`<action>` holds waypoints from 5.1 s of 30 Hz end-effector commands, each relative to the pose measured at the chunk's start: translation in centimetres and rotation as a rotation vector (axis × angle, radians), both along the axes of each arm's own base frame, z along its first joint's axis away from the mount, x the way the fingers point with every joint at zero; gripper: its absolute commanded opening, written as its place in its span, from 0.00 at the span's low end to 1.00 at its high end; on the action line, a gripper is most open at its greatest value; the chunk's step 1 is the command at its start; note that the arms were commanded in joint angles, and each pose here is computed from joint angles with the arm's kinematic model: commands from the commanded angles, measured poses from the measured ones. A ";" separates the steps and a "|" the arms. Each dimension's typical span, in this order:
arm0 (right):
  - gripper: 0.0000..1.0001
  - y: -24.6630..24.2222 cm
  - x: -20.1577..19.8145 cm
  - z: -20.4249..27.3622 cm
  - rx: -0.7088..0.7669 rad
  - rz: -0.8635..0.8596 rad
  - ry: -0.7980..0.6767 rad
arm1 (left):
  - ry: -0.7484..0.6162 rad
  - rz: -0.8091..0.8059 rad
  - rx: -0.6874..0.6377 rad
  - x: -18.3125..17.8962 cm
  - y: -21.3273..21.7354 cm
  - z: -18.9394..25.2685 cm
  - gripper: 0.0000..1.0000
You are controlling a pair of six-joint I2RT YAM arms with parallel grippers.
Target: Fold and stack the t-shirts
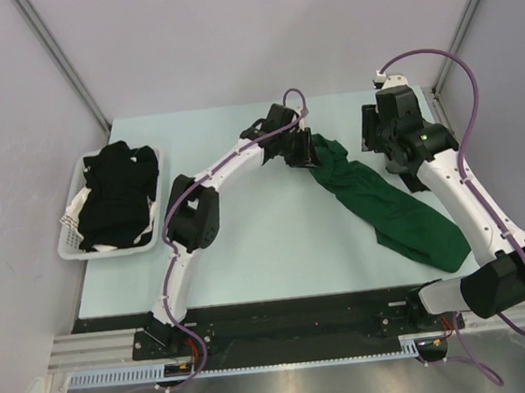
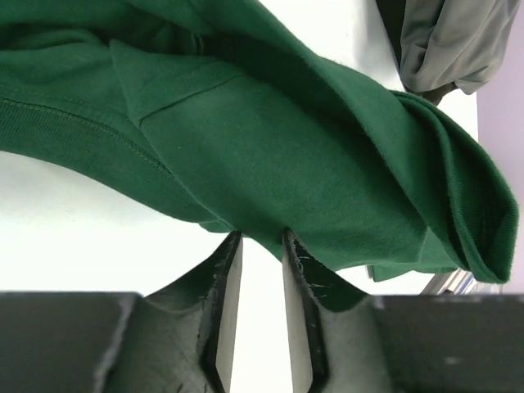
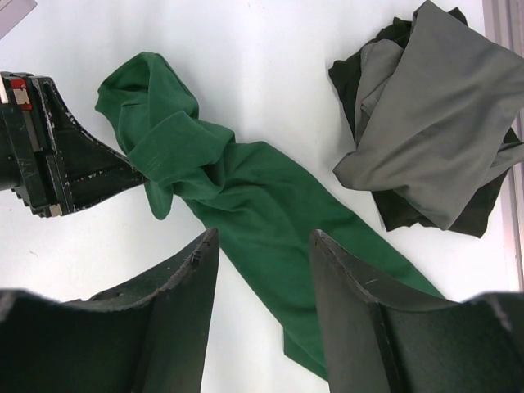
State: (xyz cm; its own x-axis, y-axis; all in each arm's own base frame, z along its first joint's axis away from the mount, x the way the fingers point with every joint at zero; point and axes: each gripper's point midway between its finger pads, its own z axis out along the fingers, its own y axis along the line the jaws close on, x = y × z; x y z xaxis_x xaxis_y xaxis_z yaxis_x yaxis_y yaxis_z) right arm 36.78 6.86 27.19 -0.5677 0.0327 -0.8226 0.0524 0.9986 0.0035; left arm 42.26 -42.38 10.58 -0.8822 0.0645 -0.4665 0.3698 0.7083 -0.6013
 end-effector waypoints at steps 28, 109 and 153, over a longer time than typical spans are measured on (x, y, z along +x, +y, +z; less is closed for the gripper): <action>0.53 1.1 0.6 0.3 0.049 0.039 -0.019 | -0.283 0.301 0.244 6.5 14.0 8.3 0.00; 0.54 0.9 0.8 -0.2 0.032 0.037 -0.006 | -0.228 -0.010 -0.107 1.3 -3.1 10.4 0.52; 0.54 2.5 1.5 -1.3 0.083 0.079 0.016 | -0.547 0.642 0.304 8.6 29.3 22.6 0.00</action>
State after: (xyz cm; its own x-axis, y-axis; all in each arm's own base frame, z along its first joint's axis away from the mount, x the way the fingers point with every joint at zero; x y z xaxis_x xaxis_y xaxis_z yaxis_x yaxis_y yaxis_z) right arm 37.72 9.06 25.58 -0.5997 0.0376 -0.7993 -0.0256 0.9975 0.0661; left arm 52.72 -14.98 31.00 -0.4953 -0.2003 -0.8453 0.0436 0.9661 -0.2545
